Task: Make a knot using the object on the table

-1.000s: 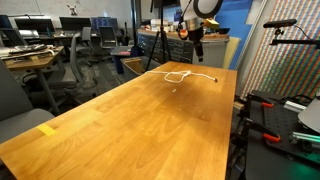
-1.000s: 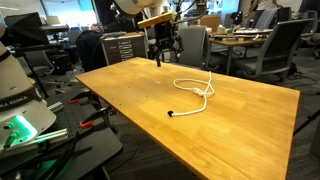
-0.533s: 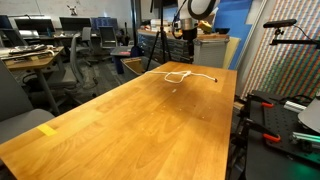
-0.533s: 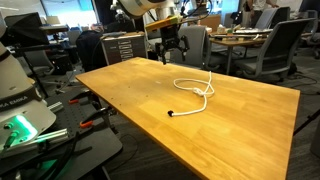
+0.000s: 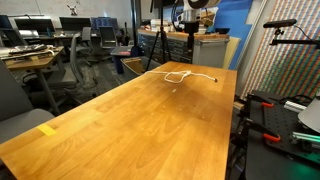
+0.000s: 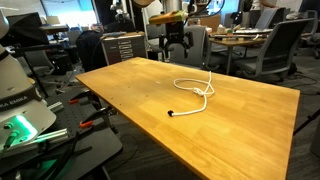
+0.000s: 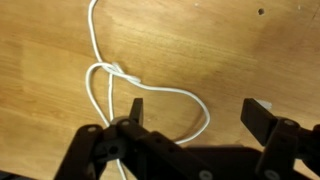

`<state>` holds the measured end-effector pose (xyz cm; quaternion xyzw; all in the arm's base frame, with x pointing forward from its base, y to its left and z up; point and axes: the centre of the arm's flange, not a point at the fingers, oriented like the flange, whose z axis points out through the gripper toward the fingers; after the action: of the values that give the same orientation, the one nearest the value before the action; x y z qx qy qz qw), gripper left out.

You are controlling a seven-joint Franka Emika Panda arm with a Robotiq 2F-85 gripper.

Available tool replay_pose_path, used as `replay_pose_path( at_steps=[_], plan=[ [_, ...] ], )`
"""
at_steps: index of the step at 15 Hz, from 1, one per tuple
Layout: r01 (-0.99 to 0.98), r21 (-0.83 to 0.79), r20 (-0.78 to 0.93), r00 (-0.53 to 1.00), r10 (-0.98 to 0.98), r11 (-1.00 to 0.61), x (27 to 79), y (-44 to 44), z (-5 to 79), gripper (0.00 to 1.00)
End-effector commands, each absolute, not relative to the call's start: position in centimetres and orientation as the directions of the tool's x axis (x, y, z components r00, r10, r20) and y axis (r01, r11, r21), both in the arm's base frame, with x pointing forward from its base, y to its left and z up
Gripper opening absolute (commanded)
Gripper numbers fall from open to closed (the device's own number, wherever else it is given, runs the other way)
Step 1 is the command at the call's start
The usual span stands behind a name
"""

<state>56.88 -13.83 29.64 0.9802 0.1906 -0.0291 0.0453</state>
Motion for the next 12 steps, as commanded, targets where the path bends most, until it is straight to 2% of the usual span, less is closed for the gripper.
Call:
replay_pose_path(
  at_steps=[1,7,12],
  plan=[
    [0.377,0.123,-0.053,0.926,0.374,-0.918,60.6,-13.6,24.6,1.00],
    [0.369,0.359,0.044,0.911,0.410,-0.857,68.9,-15.5,20.8,1.00],
    [0.264,0.388,0.129,0.933,0.336,-0.883,73.8,-18.3,20.9,1.00]
  ],
)
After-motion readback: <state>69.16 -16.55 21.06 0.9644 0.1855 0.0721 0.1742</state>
